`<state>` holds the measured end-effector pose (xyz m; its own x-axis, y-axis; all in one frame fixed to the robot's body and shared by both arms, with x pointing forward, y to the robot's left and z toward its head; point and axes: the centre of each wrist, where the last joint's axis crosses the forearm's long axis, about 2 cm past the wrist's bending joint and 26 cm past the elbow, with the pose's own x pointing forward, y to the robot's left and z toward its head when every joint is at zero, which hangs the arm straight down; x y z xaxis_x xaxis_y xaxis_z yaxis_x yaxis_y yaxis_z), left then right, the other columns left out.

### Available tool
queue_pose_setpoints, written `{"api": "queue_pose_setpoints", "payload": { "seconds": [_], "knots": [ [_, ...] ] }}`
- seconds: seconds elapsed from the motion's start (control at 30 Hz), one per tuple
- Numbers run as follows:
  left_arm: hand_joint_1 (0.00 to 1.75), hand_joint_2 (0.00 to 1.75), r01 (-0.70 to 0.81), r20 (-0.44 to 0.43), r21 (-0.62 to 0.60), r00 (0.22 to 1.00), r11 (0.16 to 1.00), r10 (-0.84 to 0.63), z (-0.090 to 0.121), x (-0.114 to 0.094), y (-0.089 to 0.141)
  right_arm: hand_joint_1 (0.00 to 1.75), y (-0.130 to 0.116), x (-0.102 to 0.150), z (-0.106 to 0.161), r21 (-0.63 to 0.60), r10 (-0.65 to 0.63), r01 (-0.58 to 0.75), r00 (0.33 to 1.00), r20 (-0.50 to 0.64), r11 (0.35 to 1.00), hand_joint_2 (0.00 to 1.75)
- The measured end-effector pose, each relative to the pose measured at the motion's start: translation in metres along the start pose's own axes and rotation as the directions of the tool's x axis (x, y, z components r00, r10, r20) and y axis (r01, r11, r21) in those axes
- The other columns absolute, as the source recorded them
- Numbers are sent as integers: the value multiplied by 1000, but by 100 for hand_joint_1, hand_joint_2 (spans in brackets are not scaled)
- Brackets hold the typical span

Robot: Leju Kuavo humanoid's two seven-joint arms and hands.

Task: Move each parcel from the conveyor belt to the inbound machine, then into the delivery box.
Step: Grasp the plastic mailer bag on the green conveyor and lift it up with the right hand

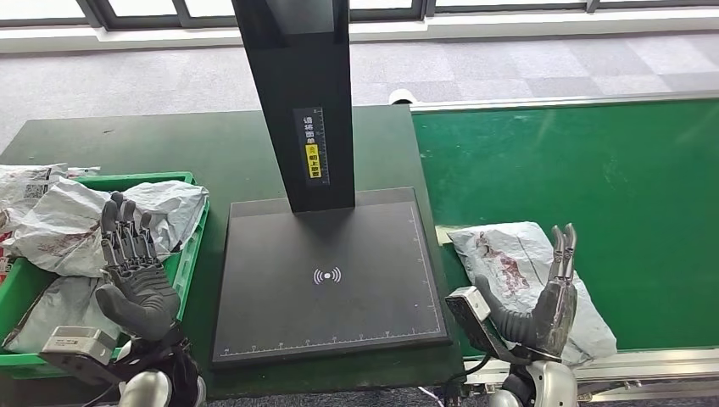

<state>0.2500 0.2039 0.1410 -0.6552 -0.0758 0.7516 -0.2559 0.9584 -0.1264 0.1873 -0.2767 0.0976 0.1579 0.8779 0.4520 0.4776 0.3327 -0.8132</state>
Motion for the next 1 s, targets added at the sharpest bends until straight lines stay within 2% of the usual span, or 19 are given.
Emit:
{"api": "queue_pose_setpoints", "payload": {
  "seconds": [0.37, 0.73, 1.0],
  "knots": [
    [0, 0, -3, -5, -36, 1000, 999, 2, 4, -1, 0, 0, 15, -54, 8, 131, 134, -113, 978, -159, 985, 175],
    [0, 0, -20, -17, -67, 1000, 998, 19, 5, -4, -6, 0, 24, -106, 14, 240, 252, -184, 923, -291, 953, 175],
    [0, 0, -25, -27, -82, 999, 996, 23, 6, -7, -8, 0, 32, -121, 18, 324, 303, -193, 892, -336, 926, 175]
  ]
}}
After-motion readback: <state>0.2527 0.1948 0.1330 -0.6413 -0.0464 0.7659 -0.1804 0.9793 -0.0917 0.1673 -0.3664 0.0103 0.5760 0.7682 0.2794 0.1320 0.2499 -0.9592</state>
